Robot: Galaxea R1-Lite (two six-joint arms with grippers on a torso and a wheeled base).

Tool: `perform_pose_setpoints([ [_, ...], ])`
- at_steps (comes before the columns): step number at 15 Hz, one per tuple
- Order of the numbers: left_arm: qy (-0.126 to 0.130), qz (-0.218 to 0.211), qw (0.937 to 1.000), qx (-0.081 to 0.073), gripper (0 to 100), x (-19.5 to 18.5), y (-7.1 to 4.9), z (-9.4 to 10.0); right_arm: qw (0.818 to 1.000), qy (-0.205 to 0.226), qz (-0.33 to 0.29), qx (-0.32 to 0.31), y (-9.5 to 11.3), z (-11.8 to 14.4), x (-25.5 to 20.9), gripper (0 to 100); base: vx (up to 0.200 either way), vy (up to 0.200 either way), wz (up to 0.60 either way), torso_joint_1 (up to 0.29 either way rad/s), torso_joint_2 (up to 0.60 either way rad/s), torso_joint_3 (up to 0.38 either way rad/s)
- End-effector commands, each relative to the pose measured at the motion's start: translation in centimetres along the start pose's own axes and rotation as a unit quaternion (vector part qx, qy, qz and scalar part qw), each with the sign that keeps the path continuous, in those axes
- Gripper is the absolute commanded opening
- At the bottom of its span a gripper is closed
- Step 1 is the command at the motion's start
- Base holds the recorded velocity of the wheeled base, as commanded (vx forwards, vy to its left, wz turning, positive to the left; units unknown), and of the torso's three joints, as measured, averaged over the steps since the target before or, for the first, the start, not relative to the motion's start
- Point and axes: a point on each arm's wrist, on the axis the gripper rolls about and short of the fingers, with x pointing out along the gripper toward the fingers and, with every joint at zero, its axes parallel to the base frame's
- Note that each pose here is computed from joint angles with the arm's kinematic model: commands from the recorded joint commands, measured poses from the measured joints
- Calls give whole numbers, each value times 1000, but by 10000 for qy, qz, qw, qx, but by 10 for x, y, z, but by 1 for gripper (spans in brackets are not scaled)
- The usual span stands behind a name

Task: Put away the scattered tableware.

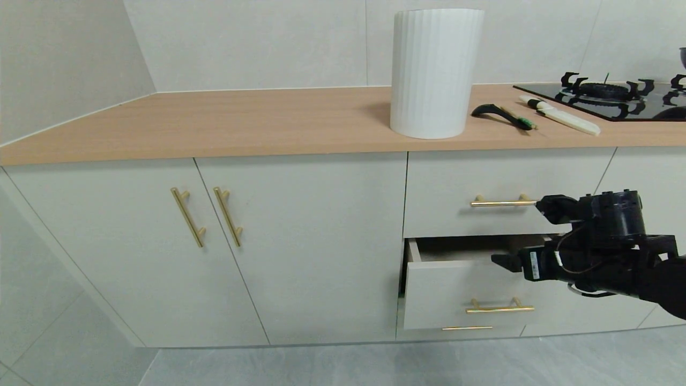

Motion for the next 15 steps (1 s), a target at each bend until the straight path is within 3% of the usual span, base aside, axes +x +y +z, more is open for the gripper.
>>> perform_pose_setpoints([
  [1, 0, 3, 10000, -2, 100, 0, 0, 0, 9999, -87, -83, -25, 2, -9, 19, 100, 0, 0, 0, 0, 0, 0],
  [8, 0, -5, 10000, -2, 100, 0, 0, 0, 9943, -908, -559, 70, -2, -39, 90, 100, 0, 0, 0, 0, 0, 0],
  [15, -7, 3, 10000, -1, 100, 0, 0, 0, 9949, -817, -579, 65, -2, -43, 93, 100, 0, 0, 0, 0, 0, 0],
])
